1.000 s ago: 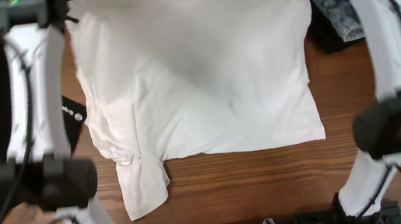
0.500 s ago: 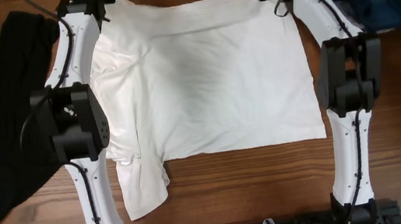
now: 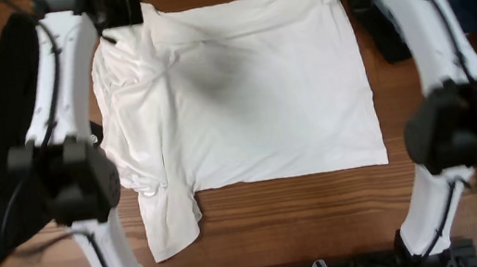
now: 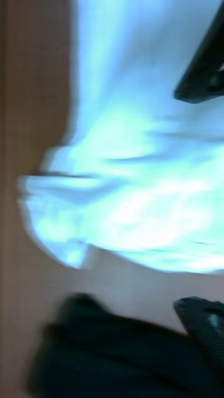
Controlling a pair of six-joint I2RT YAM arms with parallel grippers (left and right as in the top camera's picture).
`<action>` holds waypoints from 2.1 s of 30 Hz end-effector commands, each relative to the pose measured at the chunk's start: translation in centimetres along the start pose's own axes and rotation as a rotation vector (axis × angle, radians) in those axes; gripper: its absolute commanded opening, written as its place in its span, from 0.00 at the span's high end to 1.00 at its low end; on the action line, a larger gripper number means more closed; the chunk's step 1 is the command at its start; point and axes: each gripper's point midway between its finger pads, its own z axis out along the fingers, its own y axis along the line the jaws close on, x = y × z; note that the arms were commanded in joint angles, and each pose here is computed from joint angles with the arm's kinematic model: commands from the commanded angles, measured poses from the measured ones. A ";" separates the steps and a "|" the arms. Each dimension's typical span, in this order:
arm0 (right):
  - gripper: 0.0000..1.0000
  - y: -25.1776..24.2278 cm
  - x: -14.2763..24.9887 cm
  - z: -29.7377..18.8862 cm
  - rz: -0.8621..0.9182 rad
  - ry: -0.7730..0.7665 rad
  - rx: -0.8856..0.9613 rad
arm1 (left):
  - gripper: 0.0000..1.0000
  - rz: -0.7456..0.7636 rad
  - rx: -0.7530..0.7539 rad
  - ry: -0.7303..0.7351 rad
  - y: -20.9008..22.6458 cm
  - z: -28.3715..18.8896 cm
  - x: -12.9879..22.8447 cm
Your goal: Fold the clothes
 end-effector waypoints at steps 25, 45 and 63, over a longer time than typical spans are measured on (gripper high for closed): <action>0.04 1.5 8.6 -6.2 0.105 0.313 -0.071 | 0.72 -0.443 -0.079 0.575 10.3 5.0 23.5; 0.05 1.2 8.8 -6.2 0.103 0.322 -0.054 | 0.92 -0.640 -0.091 0.378 19.4 8.5 26.0; 0.00 -2.5 8.0 -18.5 0.388 0.172 0.029 | 0.00 -0.576 0.171 0.238 10.2 -8.2 14.1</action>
